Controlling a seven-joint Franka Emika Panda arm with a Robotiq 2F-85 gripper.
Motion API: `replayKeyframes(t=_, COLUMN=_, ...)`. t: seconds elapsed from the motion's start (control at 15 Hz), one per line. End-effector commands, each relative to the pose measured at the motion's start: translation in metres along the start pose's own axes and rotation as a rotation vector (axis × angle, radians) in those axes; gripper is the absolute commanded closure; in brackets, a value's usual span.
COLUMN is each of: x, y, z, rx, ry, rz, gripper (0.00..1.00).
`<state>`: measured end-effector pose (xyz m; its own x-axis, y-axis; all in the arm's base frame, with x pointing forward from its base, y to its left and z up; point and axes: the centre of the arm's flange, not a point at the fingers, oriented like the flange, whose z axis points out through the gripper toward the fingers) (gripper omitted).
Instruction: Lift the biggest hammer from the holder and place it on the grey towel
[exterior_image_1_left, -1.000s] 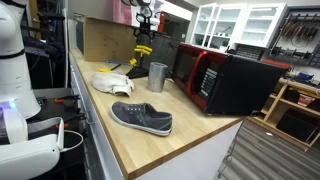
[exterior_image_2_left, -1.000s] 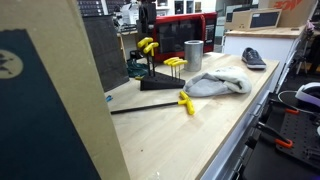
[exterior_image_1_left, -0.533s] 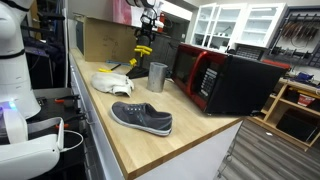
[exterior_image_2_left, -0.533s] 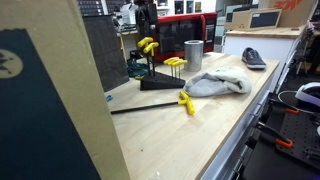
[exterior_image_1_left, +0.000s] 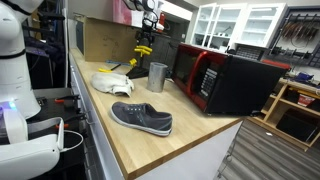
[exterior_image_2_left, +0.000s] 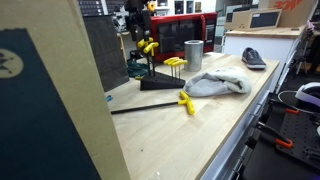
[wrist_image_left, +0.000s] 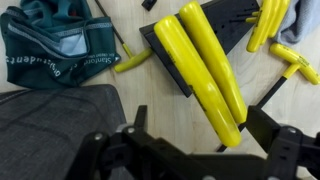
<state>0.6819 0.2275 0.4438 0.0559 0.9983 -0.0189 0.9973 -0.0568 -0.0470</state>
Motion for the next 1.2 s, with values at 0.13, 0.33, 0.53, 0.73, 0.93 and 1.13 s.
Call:
replayKeyframes(t=0.13, x=0.003, y=0.021, z=-0.011, rx=0.036, ry=-0.055, rz=-0.124, gripper=0.00)
replayKeyframes(t=0.33, x=-0.008, y=0.021, z=-0.012, rx=0.066, ry=-0.062, rz=-0.149, gripper=0.00)
replayKeyframes(t=0.53, x=-0.016, y=0.021, z=-0.009, rx=0.077, ry=-0.063, rz=-0.156, gripper=0.07)
replayKeyframes(t=0.73, x=-0.016, y=0.021, z=-0.002, rx=0.078, ry=-0.060, rz=-0.153, gripper=0.42)
replayKeyframes(t=0.93, x=-0.009, y=0.018, z=0.002, rx=0.077, ry=-0.051, rz=-0.148, gripper=0.64)
replayKeyframes(t=1.13, x=-0.005, y=0.014, z=-0.005, rx=0.070, ry=-0.048, rz=-0.154, gripper=0.86)
